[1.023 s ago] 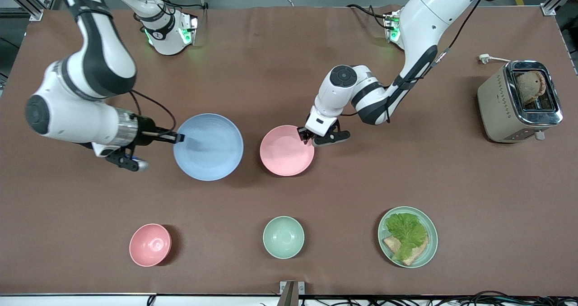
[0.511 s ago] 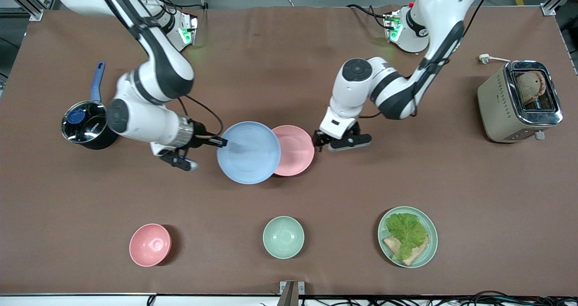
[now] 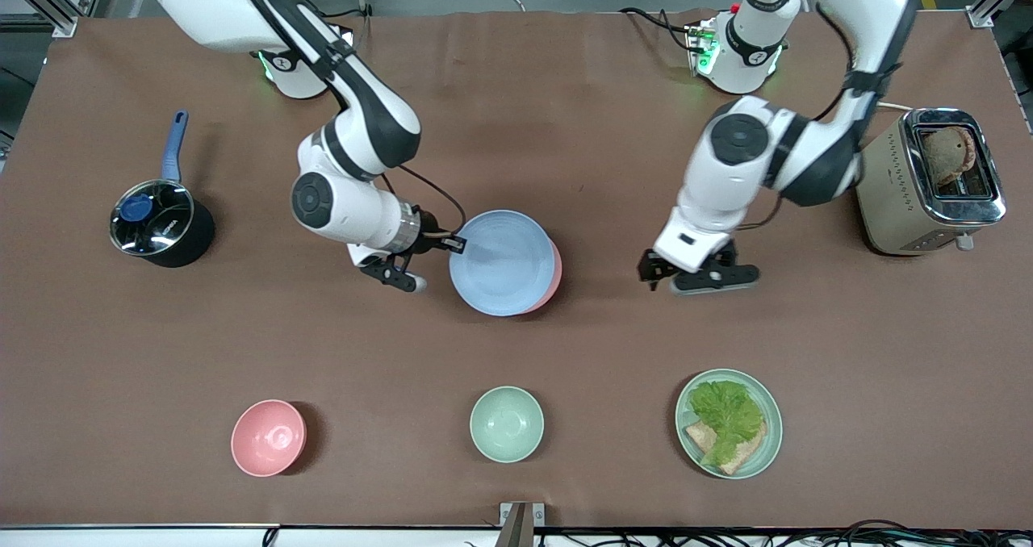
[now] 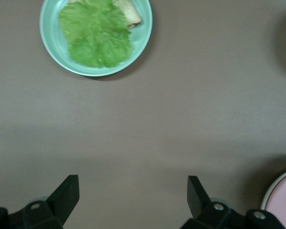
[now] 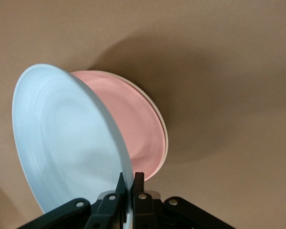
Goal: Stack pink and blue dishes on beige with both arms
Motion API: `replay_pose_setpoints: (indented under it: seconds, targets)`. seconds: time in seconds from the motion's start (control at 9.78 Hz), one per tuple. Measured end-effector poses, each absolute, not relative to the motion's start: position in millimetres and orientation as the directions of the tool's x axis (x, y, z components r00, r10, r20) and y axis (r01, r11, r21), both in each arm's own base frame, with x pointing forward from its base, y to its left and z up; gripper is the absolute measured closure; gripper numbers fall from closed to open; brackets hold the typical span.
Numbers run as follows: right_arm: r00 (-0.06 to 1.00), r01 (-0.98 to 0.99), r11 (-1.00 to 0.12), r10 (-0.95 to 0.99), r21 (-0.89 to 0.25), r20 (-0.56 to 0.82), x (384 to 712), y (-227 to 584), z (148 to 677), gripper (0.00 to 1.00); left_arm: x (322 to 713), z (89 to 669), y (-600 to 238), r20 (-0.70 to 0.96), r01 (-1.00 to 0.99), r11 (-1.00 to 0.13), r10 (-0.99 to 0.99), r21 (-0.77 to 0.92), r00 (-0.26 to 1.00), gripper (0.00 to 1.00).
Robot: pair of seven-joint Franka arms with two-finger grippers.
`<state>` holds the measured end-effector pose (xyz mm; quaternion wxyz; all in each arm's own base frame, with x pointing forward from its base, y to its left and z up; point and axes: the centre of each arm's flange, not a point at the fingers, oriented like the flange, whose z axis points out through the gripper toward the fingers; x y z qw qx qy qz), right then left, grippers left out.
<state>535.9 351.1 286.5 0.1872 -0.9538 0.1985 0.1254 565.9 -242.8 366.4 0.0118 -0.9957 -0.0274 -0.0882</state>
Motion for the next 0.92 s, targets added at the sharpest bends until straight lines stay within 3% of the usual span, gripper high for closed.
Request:
replay_pose_setpoints:
  seconds: [0.51,0.92]
  targets:
    - [0.885,-0.434,-0.852,-0.342,-0.292,-0.316,521,355,251,0.91,598,551,-109,0.027,-0.042,-0.999,-0.041,0.012,0.999,0.00]
    - [0.890,-0.433,-0.846,-0.347,-0.311,-0.296,527,355,257,0.35,554,662,-42,0.070,-0.001,-1.000,0.001,0.019,0.998,0.00]
